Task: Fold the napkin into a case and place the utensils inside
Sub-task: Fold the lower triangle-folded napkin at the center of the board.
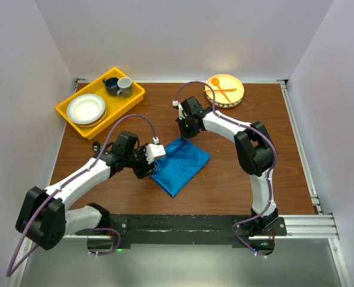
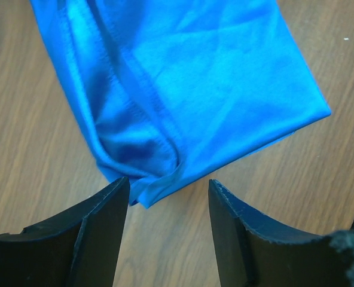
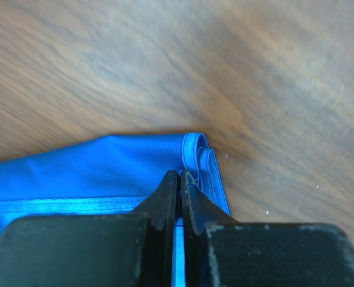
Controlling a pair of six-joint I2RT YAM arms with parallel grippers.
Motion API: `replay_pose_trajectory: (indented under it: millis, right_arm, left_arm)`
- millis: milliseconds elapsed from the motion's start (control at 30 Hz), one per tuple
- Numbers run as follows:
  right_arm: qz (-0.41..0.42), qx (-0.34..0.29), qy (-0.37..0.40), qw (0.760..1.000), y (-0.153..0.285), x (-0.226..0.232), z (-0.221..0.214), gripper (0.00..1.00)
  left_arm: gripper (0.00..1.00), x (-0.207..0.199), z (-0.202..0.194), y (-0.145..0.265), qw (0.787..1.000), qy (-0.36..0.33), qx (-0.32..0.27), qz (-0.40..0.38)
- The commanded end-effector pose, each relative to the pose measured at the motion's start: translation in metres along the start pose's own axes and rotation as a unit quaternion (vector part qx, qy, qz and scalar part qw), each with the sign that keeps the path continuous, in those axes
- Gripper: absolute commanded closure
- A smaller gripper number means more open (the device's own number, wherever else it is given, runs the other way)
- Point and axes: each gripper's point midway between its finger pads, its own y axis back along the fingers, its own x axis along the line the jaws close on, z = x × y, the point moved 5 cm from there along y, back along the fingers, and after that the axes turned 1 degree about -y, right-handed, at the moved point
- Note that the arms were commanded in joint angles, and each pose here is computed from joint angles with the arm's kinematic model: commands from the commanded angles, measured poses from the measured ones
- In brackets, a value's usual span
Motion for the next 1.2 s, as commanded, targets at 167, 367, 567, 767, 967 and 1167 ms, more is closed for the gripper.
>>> replay_pose_trajectory:
  millis: [167, 367, 567, 767, 967, 1167]
  right_arm:
    - [-0.015, -0.021, 0.029, 0.999, 0.017, -0.012, -0.003, 1.00]
    - [-0.029, -0.009, 0.019, 0.999, 0.015, -0.028, -0.013, 1.00]
    - [-0.032, -0.009, 0.006, 0.999, 0.020, -0.037, -0.013, 1.00]
    - [-0.020, -0.021, 0.003, 1.000, 0.033, -0.034, -0.003, 1.00]
    - [-0.033, -0.009, 0.009, 0.999, 0.028, -0.040, -0.011, 1.00]
    - [-0.047, 0.009, -0.007, 0.999, 0.024, -0.052, -0.023, 1.00]
  left_arm:
    - [0.42, -0.010, -0.001, -0.025, 0.999, -0.033, 0.026, 0.004]
    - [0.64, 0.005, -0.014, -0.040, 0.995, -0.069, 0.066, 0.025]
    - [0.89, 0.020, -0.013, -0.044, 0.988, -0.123, 0.076, 0.048]
    - [0.85, 0.032, -0.001, -0.033, 0.988, -0.135, 0.054, 0.045]
    - [0.47, 0.028, 0.032, -0.014, 0.992, -0.118, -0.003, 0.048]
    - [0.55, 0.006, 0.047, -0.021, 0.991, -0.134, -0.019, 0.009]
